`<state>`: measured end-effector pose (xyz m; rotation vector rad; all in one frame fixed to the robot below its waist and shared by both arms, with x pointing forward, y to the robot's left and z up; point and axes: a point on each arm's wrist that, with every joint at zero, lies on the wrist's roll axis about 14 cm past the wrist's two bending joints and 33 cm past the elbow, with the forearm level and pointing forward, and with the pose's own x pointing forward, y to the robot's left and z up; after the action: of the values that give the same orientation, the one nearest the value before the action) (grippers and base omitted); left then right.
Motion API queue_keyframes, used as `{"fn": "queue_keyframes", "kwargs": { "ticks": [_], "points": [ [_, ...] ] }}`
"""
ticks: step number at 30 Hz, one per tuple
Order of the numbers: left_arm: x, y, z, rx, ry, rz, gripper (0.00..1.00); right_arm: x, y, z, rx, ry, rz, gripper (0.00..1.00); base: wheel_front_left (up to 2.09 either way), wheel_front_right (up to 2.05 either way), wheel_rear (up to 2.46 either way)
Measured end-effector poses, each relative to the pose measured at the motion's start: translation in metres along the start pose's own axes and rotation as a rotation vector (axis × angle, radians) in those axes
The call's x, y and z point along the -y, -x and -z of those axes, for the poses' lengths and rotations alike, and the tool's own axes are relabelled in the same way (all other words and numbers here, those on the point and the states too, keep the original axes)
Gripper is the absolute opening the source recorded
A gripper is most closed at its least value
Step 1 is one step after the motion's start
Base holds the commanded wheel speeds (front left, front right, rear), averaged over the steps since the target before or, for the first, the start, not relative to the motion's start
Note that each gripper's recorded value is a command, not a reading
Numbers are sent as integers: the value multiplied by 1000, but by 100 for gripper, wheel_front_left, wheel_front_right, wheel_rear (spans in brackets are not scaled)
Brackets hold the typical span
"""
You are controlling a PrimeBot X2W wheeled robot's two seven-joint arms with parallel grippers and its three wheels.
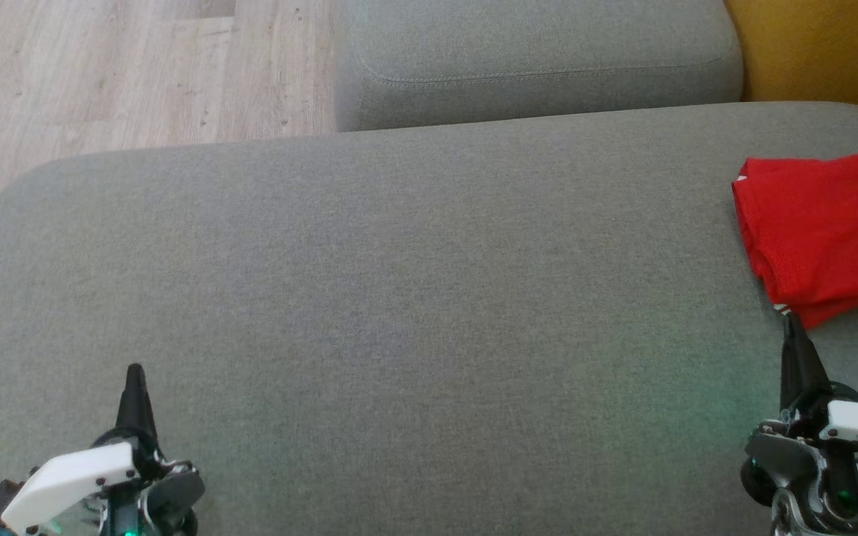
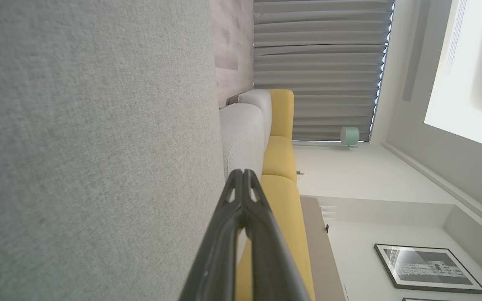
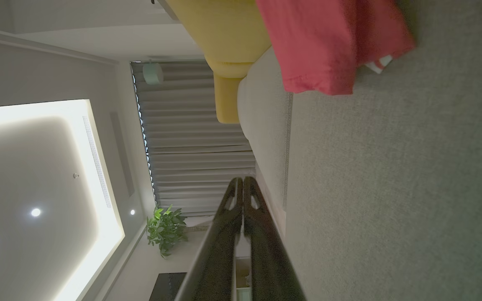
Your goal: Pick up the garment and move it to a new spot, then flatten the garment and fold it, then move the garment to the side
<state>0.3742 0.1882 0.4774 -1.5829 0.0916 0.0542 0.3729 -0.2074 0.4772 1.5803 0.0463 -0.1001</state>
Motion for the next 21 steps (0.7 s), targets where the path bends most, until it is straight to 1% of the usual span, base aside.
{"fn": "queue_keyframes", "kwargs": {
  "ticks": [21],
  "points": [
    [0, 0, -1, 0, 3, 1, 0, 0, 0, 0, -2, -2, 1, 0, 0, 0, 0]
  ]
}}
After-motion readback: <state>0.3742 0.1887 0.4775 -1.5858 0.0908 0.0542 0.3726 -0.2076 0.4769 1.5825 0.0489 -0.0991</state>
